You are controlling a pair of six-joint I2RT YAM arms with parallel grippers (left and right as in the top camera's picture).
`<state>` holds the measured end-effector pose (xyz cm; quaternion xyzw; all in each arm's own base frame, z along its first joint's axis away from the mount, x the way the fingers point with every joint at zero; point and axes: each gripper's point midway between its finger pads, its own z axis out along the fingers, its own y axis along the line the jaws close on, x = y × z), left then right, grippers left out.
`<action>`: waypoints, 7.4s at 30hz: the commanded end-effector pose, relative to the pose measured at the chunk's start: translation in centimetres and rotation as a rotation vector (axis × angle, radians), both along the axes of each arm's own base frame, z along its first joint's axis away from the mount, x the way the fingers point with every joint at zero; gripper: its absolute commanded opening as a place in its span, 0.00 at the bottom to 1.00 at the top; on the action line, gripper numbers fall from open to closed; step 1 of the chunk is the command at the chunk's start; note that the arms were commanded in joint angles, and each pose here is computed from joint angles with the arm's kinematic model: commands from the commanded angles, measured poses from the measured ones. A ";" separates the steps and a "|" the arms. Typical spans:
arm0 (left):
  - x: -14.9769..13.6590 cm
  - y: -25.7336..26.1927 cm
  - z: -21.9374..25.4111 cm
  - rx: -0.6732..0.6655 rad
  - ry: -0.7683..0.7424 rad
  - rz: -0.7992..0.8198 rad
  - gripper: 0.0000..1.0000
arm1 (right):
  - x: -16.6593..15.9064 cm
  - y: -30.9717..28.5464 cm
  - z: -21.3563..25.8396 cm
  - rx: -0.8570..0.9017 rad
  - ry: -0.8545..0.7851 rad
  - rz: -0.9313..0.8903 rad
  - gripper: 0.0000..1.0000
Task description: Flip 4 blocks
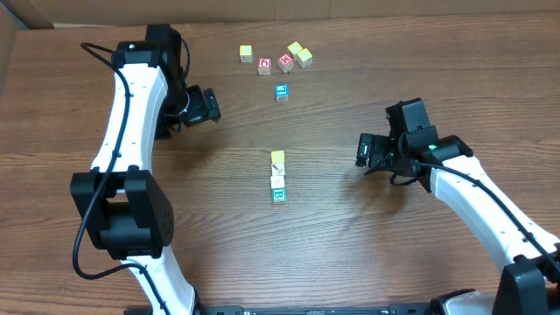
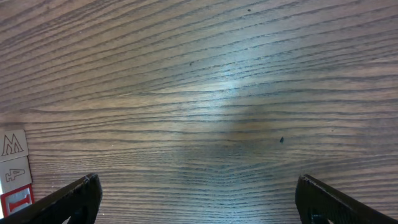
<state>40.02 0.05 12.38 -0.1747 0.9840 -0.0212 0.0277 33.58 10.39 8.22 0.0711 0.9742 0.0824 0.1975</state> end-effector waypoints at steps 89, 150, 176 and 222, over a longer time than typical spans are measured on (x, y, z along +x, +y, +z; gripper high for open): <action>0.8 0.4 0.0 0.012 -0.017 -0.011 1.00 | -19.4 -6.9 29.5 0.272 -1.052 -0.049 1.00; 0.8 0.4 0.0 0.012 -0.017 -0.011 1.00 | -9.3 -6.3 9.6 0.014 -1.172 0.041 1.00; 0.8 0.4 0.0 0.012 -0.017 -0.011 1.00 | -9.3 -6.3 8.7 -0.028 -1.141 0.069 1.00; 0.7 0.4 2.5 0.020 -0.083 -0.011 1.00 | -9.3 -6.3 8.7 -0.028 -1.140 0.069 1.00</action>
